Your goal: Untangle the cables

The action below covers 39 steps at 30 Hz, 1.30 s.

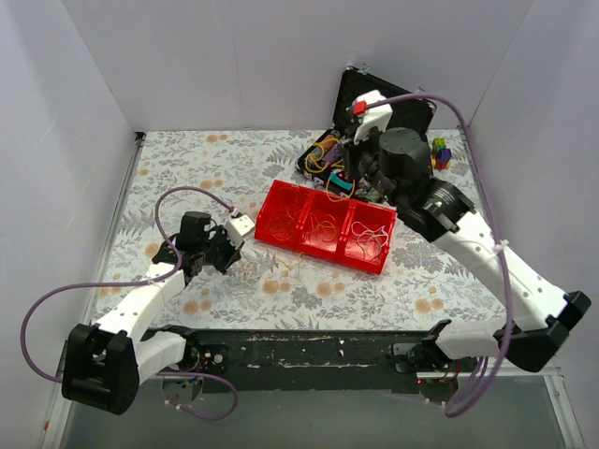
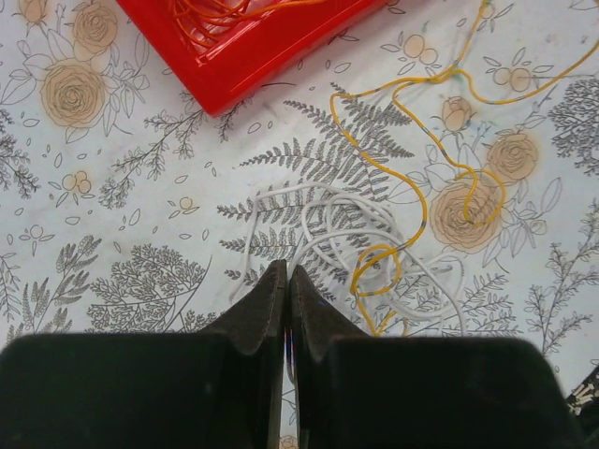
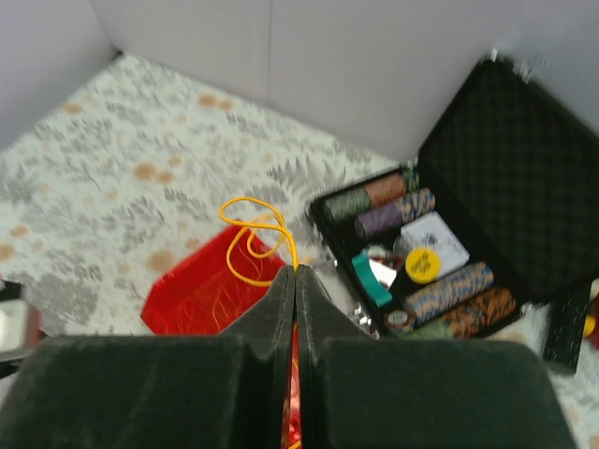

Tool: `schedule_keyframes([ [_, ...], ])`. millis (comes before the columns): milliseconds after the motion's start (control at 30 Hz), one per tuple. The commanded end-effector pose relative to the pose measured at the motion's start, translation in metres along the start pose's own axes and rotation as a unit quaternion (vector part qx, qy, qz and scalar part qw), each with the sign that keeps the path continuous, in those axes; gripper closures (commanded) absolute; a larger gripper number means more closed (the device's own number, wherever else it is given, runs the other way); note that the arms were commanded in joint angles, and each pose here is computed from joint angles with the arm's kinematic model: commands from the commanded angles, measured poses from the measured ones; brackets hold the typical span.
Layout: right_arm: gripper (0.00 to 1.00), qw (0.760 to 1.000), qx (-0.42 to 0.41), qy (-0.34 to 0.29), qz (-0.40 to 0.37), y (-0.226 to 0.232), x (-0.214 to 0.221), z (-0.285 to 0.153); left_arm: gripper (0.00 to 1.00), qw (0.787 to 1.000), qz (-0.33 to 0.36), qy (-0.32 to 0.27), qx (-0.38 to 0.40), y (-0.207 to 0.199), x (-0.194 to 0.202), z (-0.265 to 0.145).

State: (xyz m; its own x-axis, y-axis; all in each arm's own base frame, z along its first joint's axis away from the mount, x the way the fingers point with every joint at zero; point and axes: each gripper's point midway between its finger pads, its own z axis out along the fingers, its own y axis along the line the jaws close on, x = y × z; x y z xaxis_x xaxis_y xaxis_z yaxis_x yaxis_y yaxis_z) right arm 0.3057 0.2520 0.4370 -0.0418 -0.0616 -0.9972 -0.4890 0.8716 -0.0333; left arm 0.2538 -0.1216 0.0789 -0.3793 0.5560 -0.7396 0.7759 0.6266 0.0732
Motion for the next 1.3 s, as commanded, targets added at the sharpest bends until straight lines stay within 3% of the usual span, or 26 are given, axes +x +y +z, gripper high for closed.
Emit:
schedule_keyframes([
  [0,0.99,0.998,-0.023,0.002,0.061,-0.004,0.02,0.019,1.0,0.999,-0.004,-0.022,0.033,-0.014,-0.014,-0.012],
  [467,0.99,0.985,-0.023,0.136,0.108,0.002,0.163,0.06,1.0,0.998,-0.006,-0.035,0.042,-0.017,-0.027,-0.018],
  [900,0.99,0.975,-0.006,0.195,0.108,0.0,0.228,0.077,1.0,0.998,-0.002,-0.051,0.04,-0.014,-0.039,-0.022],
  [1033,0.98,0.964,-0.012,0.243,0.105,0.006,0.26,0.084,1.0,0.998,-0.002,-0.055,0.043,-0.015,-0.042,-0.022],
  [1133,0.82,0.957,-0.006,0.27,0.107,0.006,0.277,0.083,1.0,0.997,-0.003,-0.058,0.047,-0.015,-0.045,-0.023],
  [1267,0.49,0.961,-0.001,0.255,0.105,0.002,0.265,0.079,1.0,0.997,-0.004,-0.06,0.048,-0.016,-0.048,-0.023],
])
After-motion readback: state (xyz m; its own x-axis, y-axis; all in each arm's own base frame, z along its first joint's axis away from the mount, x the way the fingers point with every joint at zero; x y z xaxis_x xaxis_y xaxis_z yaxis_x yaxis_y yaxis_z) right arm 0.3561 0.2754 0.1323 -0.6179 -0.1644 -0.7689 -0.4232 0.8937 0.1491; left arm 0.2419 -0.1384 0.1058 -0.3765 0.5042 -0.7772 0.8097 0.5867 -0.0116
